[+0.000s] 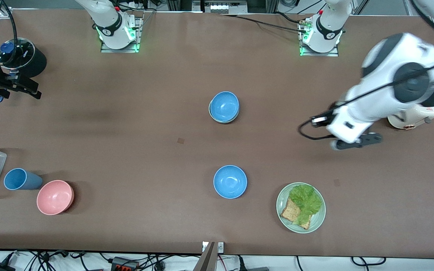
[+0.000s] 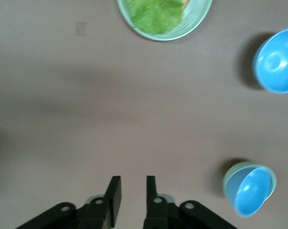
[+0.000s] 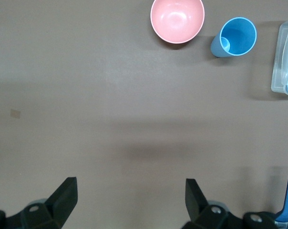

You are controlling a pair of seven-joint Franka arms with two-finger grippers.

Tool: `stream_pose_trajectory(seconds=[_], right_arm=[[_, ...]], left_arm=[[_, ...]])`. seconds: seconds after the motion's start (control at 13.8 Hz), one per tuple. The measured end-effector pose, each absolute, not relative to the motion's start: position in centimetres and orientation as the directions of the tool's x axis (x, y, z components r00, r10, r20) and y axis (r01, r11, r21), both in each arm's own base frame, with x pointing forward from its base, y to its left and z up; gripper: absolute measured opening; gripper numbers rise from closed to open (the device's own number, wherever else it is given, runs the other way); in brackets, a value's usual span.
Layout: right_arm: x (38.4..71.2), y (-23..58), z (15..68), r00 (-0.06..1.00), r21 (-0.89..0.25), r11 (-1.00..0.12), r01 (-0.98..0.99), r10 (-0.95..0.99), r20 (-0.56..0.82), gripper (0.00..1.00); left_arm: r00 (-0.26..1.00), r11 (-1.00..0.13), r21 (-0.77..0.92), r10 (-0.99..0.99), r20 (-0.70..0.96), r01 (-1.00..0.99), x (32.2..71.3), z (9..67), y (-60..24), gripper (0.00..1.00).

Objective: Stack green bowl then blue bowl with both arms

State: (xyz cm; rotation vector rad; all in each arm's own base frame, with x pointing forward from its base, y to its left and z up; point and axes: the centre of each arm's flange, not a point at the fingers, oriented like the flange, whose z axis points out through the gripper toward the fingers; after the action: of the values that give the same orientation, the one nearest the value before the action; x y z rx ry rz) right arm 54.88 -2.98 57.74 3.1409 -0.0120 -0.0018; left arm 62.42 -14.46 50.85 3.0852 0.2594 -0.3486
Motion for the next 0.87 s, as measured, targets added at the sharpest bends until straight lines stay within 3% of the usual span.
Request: stream_pose_trajectory(seconds=[0.51, 0.87], right_arm=[[54.9, -3.0, 57.8, 1.000, 0.001, -1.000, -0.008, -0.008, -0.001, 1.00], [54.9, -3.1, 57.8, 1.000, 0.001, -1.000, -0.010, -0.010, 0.000, 1.00]], left_arm=[[0.967, -0.998, -0.027, 0.054, -0.250, 0.049, 63.2, 55.9, -7.1, 0.99], [0.976, -0.982, -0.044, 0.187, -0.109, 0.184, 60.7, 57.5, -4.7, 1.00]])
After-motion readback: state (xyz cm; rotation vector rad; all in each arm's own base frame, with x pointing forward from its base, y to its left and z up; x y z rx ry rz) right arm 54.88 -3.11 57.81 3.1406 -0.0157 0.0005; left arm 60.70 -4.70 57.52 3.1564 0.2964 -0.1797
